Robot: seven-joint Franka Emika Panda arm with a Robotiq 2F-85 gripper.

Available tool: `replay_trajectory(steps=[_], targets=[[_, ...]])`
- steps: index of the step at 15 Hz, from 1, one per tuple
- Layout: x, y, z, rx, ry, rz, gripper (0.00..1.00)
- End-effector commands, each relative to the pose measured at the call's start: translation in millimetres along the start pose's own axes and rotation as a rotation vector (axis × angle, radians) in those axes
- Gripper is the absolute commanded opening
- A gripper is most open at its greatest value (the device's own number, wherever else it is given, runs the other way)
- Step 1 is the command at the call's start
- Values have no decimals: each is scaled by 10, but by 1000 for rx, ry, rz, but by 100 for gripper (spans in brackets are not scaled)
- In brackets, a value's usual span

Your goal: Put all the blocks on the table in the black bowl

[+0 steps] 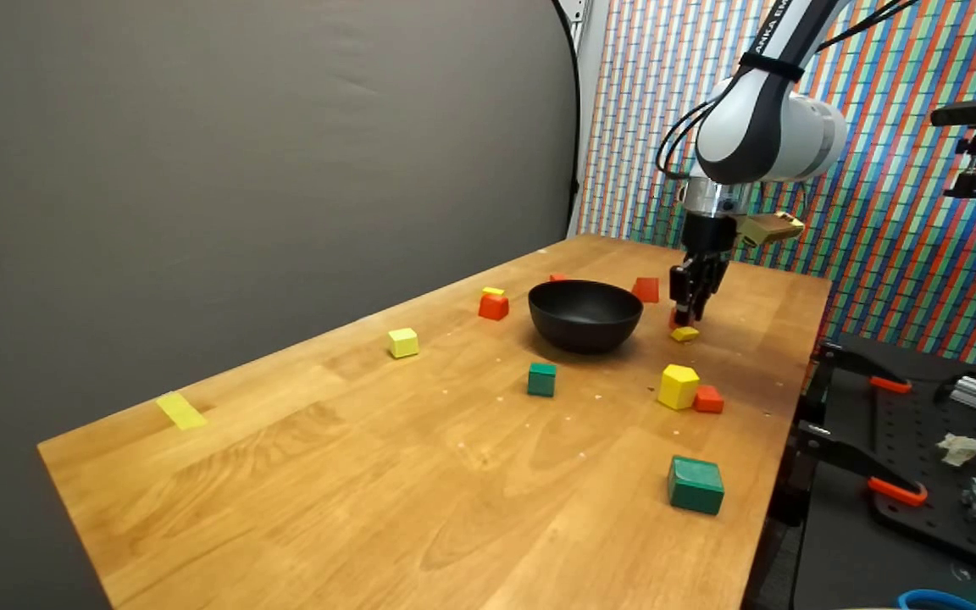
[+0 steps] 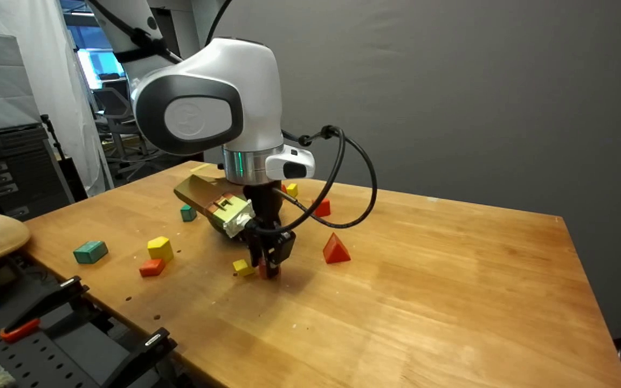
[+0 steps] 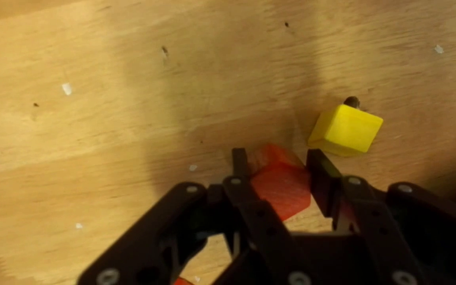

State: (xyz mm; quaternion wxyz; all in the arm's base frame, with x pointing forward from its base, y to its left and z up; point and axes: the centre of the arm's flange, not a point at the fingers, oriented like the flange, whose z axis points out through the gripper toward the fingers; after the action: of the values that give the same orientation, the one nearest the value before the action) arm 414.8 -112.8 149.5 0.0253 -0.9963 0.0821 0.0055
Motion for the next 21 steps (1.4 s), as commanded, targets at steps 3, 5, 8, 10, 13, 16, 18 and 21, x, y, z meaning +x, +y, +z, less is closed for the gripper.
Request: replay_trajectory(steps=[3,5,8,10,13,16,18,21], targets=[[-66,-65,-579,-35,-16,-151,17],[-131,-167,-918,-122,3,-254,17],[-127,-408,-1389,-202,75,-404,17],[-67,-749,-1680,-197,156,-494,17],[11,-1299,-1838,-146,246,-583,17],[79,-1724,-1756,-101,226,-635,17],[136,-1798,-1520,-122,186,-640,17],[226,-1738,-1110,-131,134,-654,19]])
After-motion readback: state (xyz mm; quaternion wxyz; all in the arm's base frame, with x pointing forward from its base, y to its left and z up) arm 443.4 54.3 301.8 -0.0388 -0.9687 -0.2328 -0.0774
